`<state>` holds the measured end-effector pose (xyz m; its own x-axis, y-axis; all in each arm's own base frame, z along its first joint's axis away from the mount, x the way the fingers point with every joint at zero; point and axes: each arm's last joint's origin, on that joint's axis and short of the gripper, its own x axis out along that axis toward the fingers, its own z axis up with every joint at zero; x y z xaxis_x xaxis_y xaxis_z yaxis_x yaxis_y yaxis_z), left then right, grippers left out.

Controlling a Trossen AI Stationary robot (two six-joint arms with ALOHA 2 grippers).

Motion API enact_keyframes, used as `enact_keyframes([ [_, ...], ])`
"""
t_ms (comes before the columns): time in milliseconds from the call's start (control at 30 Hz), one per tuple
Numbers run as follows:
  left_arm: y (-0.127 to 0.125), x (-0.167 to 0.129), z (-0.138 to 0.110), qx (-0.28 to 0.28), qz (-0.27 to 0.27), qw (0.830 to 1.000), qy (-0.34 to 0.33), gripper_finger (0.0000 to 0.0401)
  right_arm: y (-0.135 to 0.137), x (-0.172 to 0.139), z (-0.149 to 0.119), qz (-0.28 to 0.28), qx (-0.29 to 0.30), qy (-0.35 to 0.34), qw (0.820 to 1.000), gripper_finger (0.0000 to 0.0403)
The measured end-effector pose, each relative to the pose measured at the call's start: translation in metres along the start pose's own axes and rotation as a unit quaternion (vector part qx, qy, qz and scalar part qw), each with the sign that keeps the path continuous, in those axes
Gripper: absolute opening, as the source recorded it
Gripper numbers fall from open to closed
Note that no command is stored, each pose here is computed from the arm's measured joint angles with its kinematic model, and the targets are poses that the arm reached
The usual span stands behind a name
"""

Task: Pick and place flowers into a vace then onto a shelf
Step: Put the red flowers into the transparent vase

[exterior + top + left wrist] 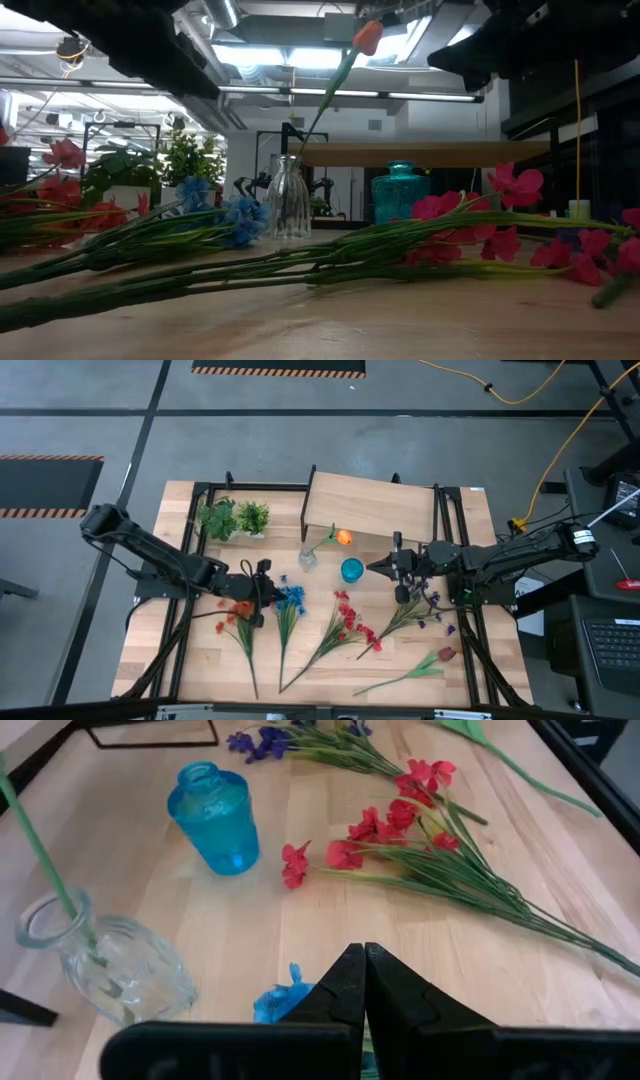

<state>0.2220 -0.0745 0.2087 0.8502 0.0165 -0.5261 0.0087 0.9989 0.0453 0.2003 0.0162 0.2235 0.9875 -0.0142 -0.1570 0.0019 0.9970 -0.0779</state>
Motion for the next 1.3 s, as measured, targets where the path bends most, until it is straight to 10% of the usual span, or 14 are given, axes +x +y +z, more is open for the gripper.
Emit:
enact_keyframes([
  [467, -0.022, 0.047, 0.020, -0.017, 0.001, 0.986, 0.165, 0.0002, 0.013, -0.002, 0.003, 0.030, 0.012, -0.016, 0.999, 0.0006],
  [1300, -0.089, 0.125, 0.065, -0.033, 0.021, 0.979, 0.200, 0.0002, 0.048, -0.013, 0.004, 0.098, -0.019, -0.012, 0.995, 0.0007],
])
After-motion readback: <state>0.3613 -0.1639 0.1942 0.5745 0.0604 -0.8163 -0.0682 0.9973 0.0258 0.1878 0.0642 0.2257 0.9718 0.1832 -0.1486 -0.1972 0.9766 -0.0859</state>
